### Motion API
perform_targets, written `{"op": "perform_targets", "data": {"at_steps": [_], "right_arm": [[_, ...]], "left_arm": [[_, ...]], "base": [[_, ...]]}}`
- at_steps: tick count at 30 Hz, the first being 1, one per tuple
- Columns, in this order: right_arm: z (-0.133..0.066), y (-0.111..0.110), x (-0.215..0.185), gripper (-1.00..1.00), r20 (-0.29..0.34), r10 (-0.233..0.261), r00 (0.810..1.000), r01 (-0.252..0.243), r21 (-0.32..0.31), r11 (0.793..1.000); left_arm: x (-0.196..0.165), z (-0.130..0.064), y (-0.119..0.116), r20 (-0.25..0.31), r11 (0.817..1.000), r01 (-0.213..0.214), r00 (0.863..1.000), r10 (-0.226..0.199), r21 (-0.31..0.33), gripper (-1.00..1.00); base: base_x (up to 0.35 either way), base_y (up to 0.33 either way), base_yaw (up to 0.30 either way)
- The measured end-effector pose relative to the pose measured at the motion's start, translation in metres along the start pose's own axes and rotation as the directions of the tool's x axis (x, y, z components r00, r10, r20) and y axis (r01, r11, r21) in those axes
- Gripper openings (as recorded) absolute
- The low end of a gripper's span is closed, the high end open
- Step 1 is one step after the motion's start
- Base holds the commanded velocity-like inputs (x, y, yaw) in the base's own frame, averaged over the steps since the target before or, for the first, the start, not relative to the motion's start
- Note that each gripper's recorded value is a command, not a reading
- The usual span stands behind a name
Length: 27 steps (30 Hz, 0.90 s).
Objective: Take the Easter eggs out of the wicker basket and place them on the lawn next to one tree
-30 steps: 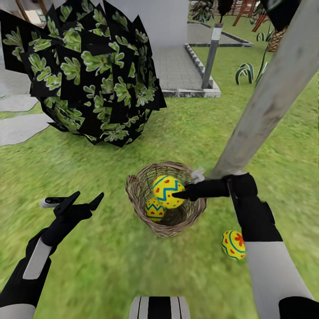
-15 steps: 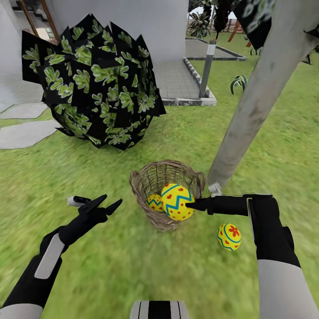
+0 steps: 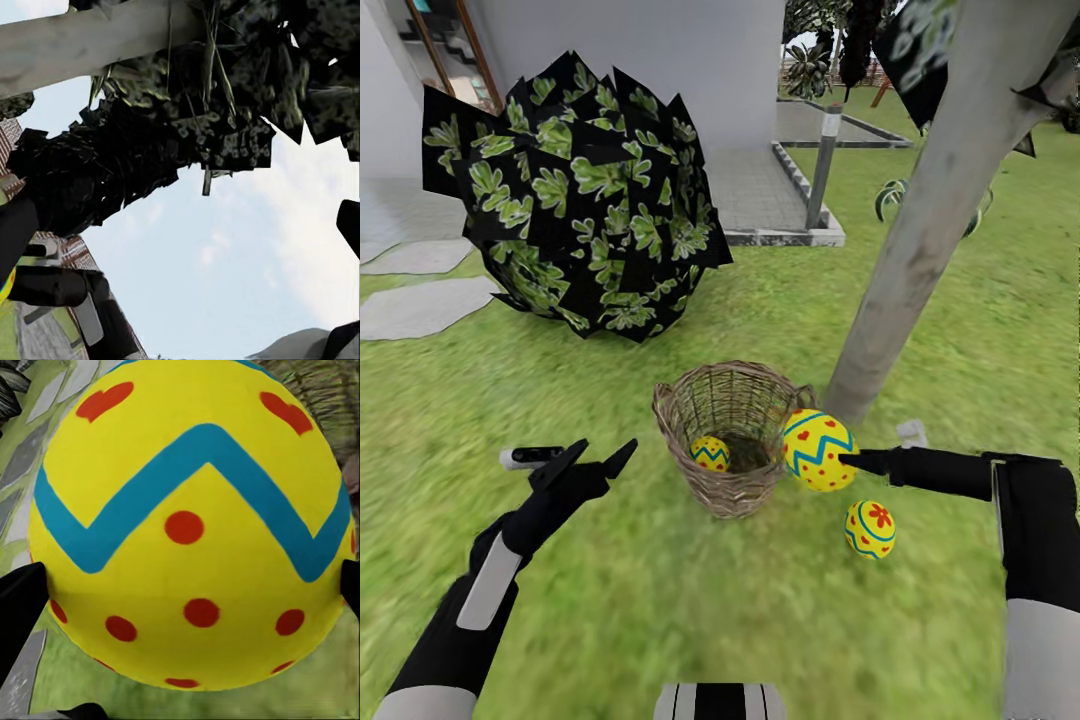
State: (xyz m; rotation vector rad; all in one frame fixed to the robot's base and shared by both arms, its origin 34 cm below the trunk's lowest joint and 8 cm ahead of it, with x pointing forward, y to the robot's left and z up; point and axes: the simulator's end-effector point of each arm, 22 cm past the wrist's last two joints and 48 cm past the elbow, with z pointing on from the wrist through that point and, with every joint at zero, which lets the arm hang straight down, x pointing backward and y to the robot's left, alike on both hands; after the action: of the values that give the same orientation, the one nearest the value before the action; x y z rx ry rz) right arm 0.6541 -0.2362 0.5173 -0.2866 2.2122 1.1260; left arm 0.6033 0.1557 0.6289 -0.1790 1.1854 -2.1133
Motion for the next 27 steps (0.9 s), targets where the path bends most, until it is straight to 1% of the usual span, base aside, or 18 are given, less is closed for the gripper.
{"op": "perform_targets", "data": {"at_steps": [1,3,6,11,19,20,22,23,25,26,27], "right_arm": [[-0.007,-0.006,-0.003,-1.00,0.020,0.008,1.000,-0.008,0.014,1.000],[-0.014,-0.011,-0.006,-1.00,0.040,0.014,0.999,-0.015,0.028,0.999],[-0.015,-0.020,-0.006,-1.00,0.045,0.016,0.999,-0.019,0.065,0.998],[-0.017,-0.021,-0.007,-1.00,0.048,0.014,0.999,-0.018,0.076,0.997],[-0.019,-0.020,-0.009,-1.00,0.054,0.013,0.998,-0.017,0.077,0.997],[-0.019,-0.022,-0.009,-1.00,0.054,0.013,0.998,-0.018,0.092,0.996],[-0.021,-0.036,-0.009,-1.00,0.055,0.014,0.998,-0.022,0.157,0.987],[-0.022,-0.041,-0.010,-1.00,0.056,0.013,0.998,-0.023,0.181,0.983],[-0.024,-0.047,-0.010,-1.00,0.057,0.009,0.998,-0.021,0.209,0.978],[-0.026,-0.052,-0.011,-1.00,0.059,0.001,0.998,-0.014,0.232,0.973],[-0.028,-0.058,-0.012,-1.00,0.060,-0.007,0.998,-0.009,0.264,0.965]], "left_arm": [[0.005,0.003,0.000,-0.010,1.000,0.007,1.000,-0.007,0.010,1.00],[0.009,0.005,0.000,-0.019,1.000,0.014,1.000,-0.014,0.015,1.00],[0.010,0.006,0.001,-0.020,1.000,0.017,1.000,-0.017,0.015,1.00],[0.010,0.006,0.002,-0.019,1.000,0.020,1.000,-0.020,0.013,1.00],[0.010,0.008,-0.002,-0.021,1.000,0.017,1.000,-0.016,0.020,1.00],[0.010,0.008,-0.002,-0.021,1.000,0.016,1.000,-0.015,0.019,1.00],[0.011,0.009,-0.003,-0.023,1.000,0.016,1.000,-0.016,0.020,1.00],[0.016,0.012,-0.002,-0.030,0.999,0.025,0.999,-0.024,0.026,1.00],[0.027,0.019,0.000,-0.053,0.999,0.045,0.998,-0.043,0.029,1.00],[0.031,0.022,0.001,-0.064,0.998,0.051,0.997,-0.049,0.030,1.00],[0.034,0.024,0.001,-0.070,0.998,0.045,0.997,-0.042,0.032,1.00]], "base": [[0.000,-0.285,0.000],[0.000,-0.296,0.000],[0.000,-0.299,-0.010],[0.000,-0.293,-0.205],[0.000,-0.029,-0.240],[0.000,0.000,-0.241],[0.000,0.000,-0.241],[0.000,0.000,-0.241],[0.000,-0.056,-0.241],[-0.006,-0.111,-0.241],[-0.069,-0.130,-0.241]]}}
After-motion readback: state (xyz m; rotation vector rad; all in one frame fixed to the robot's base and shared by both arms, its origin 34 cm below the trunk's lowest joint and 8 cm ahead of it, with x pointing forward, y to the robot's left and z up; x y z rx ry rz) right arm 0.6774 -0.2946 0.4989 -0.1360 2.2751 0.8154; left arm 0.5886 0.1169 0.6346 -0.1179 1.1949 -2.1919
